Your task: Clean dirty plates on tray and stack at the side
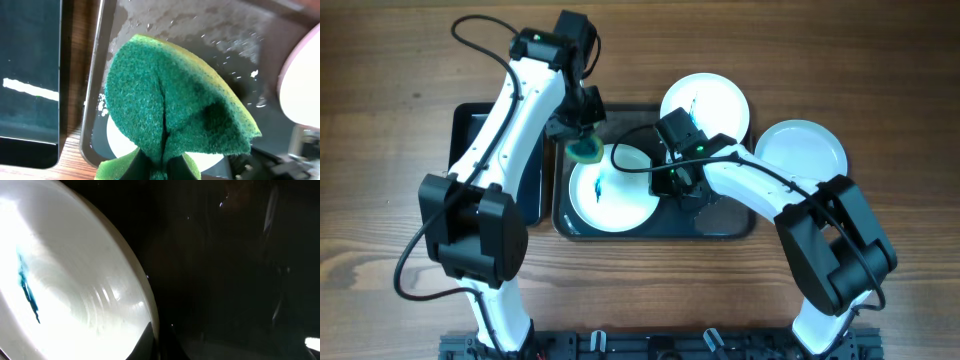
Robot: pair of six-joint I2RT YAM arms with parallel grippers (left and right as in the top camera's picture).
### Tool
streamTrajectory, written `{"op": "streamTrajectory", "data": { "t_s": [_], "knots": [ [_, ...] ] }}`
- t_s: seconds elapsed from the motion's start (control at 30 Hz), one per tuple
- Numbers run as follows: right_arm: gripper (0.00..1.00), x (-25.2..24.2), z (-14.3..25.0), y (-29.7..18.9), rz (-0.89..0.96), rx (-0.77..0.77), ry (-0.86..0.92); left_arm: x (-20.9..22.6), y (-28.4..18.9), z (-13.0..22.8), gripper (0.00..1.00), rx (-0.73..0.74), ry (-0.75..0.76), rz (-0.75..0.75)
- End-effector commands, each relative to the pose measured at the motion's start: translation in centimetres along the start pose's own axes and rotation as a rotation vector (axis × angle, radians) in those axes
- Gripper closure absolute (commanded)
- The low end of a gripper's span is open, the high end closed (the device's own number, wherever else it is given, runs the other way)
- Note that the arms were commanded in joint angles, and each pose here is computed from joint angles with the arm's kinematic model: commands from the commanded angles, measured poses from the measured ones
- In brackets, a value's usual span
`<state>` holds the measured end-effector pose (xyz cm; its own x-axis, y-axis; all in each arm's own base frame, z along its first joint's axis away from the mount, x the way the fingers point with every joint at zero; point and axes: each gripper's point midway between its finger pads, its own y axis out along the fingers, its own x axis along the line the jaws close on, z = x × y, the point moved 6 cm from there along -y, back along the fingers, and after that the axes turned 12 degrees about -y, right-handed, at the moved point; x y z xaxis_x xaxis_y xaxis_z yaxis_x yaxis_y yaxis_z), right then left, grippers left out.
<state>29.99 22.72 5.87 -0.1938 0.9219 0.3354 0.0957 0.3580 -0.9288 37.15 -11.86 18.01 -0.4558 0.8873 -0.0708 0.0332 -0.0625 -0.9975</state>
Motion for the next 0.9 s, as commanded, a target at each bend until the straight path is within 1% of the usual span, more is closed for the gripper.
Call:
{"op": "streamTrajectory", "data": {
  "t_s": [0.0, 0.13, 0.2, 0.37, 0.5, 0.53, 0.57, 0.6, 0.63, 0.7, 0.77, 0.8, 0.87],
  "knots": [
    [0.96, -0.1, 0.0, 0.8, -0.001, 0.016, 0.015, 0.8, 2.1, 1.4, 0.96, 0.057, 0.050, -0.019],
    [0.96, -0.2, -0.3, 0.7, -0.002, 0.002, 0.018, 1.8, 6.2, 3.3, 0.96, 0.159, 0.040, -0.008],
    [0.96, -0.4, -0.6, 0.7, -0.004, -0.007, 0.024, 2.2, 7.8, 3.9, 0.96, 0.180, 0.032, -0.001],
    [0.96, -0.5, -0.8, 0.6, -0.008, -0.017, 0.025, 2.4, 11.9, 5.6, 0.96, 0.162, 0.069, 0.016],
    [0.96, -0.5, -0.8, 0.6, -0.007, -0.018, 0.025, 2.8, 13.9, 6.6, 0.96, 0.125, 0.071, -0.009],
    [0.96, -0.5, -0.8, 0.6, -0.008, -0.019, 0.025, 2.2, 14.1, 7.3, 0.96, 0.142, 0.094, 0.019],
    [0.96, -0.5, -0.8, 0.6, -0.008, -0.019, 0.025, 1.3, 14.0, 8.0, 0.96, 0.183, 0.153, 0.081],
    [0.96, -0.5, -0.8, 0.6, -0.008, -0.019, 0.026, -0.6, 13.6, 9.5, 0.96, 0.262, 0.298, 0.225],
    [0.96, -0.5, -0.8, 0.6, -0.008, -0.019, 0.026, -1.6, 13.3, 10.4, 0.96, 0.301, 0.361, 0.302],
    [0.96, -0.5, -0.8, 0.6, -0.007, -0.018, 0.026, -1.9, 13.3, 10.4, 0.96, 0.286, 0.377, 0.309],
    [0.96, -0.5, -0.8, 0.6, -0.007, -0.018, 0.024, -1.1, 13.6, 8.9, 0.96, 0.216, 0.290, 0.222],
    [0.96, -0.5, -0.8, 0.6, -0.007, -0.018, 0.025, -0.3, 13.4, 7.4, 0.96, 0.161, 0.195, 0.152],
    [0.96, -0.5, -0.8, 0.6, -0.007, -0.018, 0.025, 1.2, 12.2, 4.9, 0.96, 0.075, 0.052, 0.029]
  ]
}}
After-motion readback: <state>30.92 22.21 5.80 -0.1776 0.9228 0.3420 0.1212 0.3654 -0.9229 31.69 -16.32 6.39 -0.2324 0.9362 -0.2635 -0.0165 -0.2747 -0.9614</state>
